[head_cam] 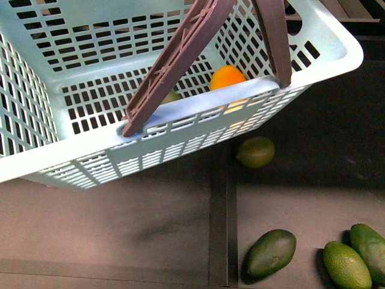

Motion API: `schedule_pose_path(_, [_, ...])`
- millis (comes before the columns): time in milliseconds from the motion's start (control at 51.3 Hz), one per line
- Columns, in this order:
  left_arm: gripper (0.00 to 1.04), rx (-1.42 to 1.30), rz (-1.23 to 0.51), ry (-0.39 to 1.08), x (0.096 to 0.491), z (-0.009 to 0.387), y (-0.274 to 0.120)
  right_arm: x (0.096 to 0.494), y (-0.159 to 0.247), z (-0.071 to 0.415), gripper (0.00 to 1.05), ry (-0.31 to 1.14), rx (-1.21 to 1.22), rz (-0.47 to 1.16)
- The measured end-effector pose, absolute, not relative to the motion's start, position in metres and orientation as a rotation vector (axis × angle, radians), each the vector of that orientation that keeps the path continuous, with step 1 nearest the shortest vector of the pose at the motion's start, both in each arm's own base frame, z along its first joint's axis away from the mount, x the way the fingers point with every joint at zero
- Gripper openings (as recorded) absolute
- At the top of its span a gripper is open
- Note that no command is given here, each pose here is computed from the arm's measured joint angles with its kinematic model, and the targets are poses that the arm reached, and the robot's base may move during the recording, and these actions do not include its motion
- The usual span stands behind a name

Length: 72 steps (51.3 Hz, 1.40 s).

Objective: Pick mango and avocado into basket

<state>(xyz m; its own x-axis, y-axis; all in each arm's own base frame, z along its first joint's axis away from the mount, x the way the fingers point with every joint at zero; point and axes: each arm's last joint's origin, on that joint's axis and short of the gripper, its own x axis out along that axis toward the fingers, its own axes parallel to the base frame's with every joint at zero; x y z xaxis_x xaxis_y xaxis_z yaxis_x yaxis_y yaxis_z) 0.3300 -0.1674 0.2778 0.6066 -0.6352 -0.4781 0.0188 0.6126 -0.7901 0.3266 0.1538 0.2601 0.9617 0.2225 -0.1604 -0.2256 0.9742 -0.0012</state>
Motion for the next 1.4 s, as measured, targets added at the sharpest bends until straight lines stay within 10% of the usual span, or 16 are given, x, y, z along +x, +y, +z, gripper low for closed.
schedule_pose_path(565, [0.04, -0.837, -0.443, 0.85, 0.329, 0.278, -0.169, 0.221, 0.045, 0.2, 0.02, 0.011, -0.001, 0.01])
schedule_pose_path(1403, [0.04, -0.836, -0.442, 0.849, 0.329, 0.278, -0.169, 0.142, 0.0, 0.165, 0.02, 0.01, 0.003, 0.003])
